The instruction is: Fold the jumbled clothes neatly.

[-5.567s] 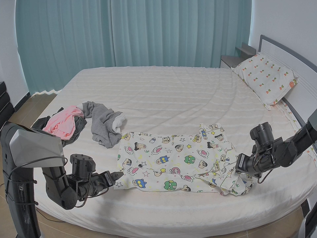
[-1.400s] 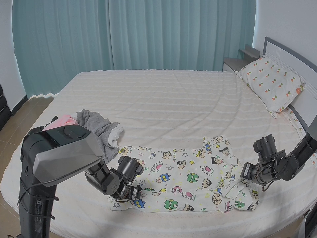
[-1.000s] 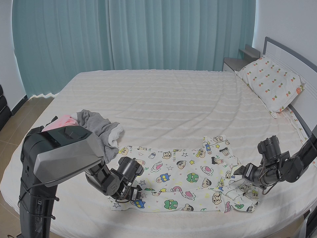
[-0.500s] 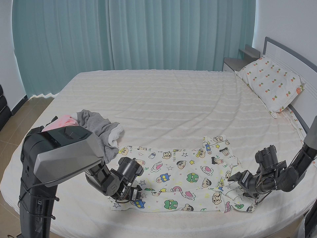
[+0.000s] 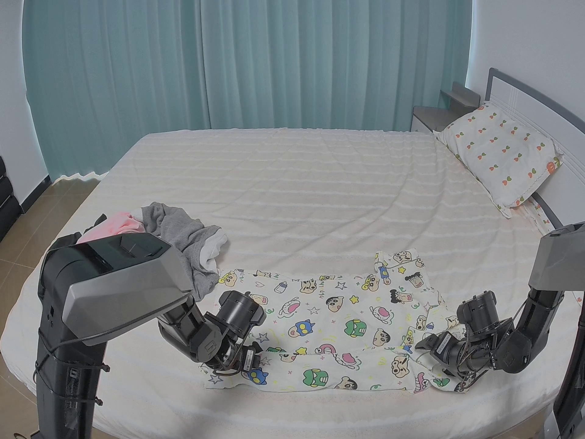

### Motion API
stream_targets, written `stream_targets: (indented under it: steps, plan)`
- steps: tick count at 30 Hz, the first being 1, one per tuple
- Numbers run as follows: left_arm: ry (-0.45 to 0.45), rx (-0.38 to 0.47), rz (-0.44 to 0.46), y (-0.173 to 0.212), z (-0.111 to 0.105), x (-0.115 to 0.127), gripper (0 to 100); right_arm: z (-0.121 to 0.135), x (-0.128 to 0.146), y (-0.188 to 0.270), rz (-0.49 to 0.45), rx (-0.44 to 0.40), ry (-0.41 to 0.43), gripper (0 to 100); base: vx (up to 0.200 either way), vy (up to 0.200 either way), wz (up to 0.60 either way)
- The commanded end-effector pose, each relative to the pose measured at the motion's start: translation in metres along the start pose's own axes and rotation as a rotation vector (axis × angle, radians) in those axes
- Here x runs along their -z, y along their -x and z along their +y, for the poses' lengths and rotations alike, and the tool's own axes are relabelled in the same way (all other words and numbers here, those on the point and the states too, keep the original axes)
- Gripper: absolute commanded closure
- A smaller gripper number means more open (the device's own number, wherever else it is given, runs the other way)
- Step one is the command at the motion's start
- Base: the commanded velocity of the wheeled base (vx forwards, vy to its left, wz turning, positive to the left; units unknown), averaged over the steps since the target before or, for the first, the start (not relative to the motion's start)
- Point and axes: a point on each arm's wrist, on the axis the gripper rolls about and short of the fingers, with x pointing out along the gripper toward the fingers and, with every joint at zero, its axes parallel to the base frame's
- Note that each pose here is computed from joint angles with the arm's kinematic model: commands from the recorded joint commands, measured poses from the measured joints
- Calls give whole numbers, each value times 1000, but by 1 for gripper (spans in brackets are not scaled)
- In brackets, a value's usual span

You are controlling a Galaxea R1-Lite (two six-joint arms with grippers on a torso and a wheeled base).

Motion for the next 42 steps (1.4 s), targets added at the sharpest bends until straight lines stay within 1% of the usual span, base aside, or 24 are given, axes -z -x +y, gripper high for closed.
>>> stream_targets:
  steps: [1, 3, 4, 5, 12, 13, 21, 24, 29, 33, 37, 38, 39, 42]
  plan:
    - [4, 0, 2, -1, -1, 1, 0, 3, -3, -2, -18, -25, -45, 0, 0, 0, 0]
    - [8, 0, 2, -1, -1, 1, 0, 5, -5, -2, -32, -52, -64, 0, 0, 0, 0]
    - [9, 0, 2, -1, -1, 1, 0, 8, -6, -1, -46, -79, -79, 0, 0, 0, 0]
    - [9, 0, 2, -1, -1, 1, 0, 9, -6, -2, -46, -85, -84, 0, 0, 0, 0]
    - [6, -1, 4, -2, -2, 2, 0, 5, -1, -7, -28, -62, -81, 0, 0, 0, 0]
    - [6, -1, 4, -2, -2, 2, 0, 5, -1, -7, -27, -61, -81, 100, 0, 0, 0]
    - [6, -1, 4, -2, -2, 2, 0, 3, -2, -6, -35, -54, -94, 100, 0, 0, 0]
    - [6, -2, 4, -2, -2, 2, 0, 5, -3, -2, -50, -65, -95, 100, 0, 0, 0]
    - [5, -3, 5, -2, -2, 2, 0, 12, -5, 18, -91, -113, -88, 100, 0, 0, 0]
    - [4, -4, 4, -2, -2, 2, 0, 18, -2, 30, -174, -111, -54, 100, 0, 0, 0]
    - [5, -4, 4, -2, -2, 2, 0, 23, 3, 42, -180, -115, -1, 100, 0, 0, 0]
    - [3, -5, 6, -2, -2, 3, 0, 23, 3, 43, -179, -115, 0, 100, 0, 0, 0]
    - [4, -4, 4, -2, -2, 2, 0, 28, 5, 53, -178, -130, 17, 100, 0, 0, 0]
    - [2, -4, 6, -2, -3, 3, 0, 31, 5, 61, -180, -141, 26, 100, 0, 0, 0]
